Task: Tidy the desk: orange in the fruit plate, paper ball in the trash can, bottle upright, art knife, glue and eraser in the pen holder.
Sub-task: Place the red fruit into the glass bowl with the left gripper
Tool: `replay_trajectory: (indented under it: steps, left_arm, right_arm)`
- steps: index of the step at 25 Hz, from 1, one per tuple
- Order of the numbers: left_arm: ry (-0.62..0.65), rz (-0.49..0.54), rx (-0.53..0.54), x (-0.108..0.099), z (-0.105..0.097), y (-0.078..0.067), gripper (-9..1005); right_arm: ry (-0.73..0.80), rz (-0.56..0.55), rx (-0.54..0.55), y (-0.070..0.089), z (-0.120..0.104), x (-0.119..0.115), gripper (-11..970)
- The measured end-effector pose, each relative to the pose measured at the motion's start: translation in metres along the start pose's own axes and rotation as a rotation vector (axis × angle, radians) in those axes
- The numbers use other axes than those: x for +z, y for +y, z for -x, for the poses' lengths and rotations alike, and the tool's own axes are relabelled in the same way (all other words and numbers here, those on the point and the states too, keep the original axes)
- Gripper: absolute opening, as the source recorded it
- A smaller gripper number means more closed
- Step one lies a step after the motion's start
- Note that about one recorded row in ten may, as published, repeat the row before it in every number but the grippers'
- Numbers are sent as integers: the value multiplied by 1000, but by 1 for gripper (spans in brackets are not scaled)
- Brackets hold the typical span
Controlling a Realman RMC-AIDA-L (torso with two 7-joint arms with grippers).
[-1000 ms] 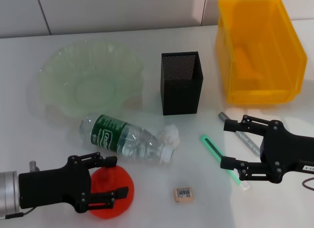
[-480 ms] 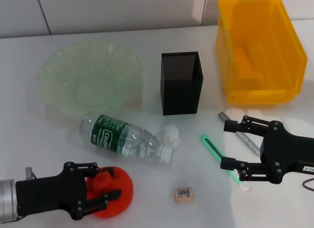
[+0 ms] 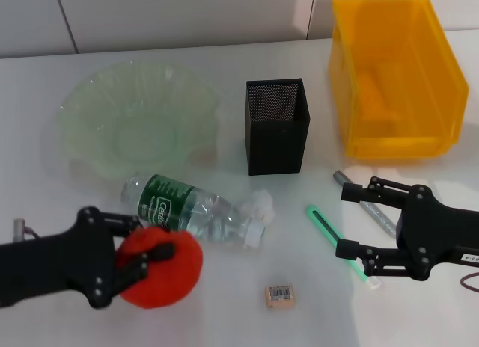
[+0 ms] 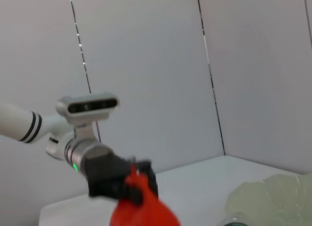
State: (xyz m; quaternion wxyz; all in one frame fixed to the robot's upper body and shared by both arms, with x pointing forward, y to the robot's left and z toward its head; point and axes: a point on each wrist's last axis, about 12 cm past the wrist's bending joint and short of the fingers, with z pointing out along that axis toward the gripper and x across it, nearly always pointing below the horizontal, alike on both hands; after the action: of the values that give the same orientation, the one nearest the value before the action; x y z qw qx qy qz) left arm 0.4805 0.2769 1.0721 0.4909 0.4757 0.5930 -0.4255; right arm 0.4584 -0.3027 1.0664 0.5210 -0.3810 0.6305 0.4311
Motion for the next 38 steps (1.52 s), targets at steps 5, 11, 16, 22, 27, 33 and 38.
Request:
replay_trajectory:
  steps: [5, 11, 16, 22, 27, 33, 38]
  left_arm:
    - [-191, 164, 123, -9, 34, 25, 190]
    - [-159, 398, 107, 9, 46, 76, 156]
    - [-38, 548, 40, 42, 43, 118, 121]
    - [108, 603, 15, 59, 29, 128, 82]
    - [121, 626, -13, 60, 24, 128, 137]
    - [67, 609, -37, 53, 21, 120, 274]
    - [5, 555, -31, 42, 21, 106, 373]
  right_arm:
    - [-2, 4, -2, 0, 1, 1, 826]
    - [-1, 4, -2, -1, 1, 1, 826]
    - [-2, 6, -3, -1, 1, 2, 826]
    - [-1, 6, 0, -2, 2, 2, 825]
    - [-4, 4, 0, -2, 2, 2, 825]
    - [-10, 0, 2, -2, 3, 2, 825]
    - [-11, -1, 9, -3, 4, 2, 824]
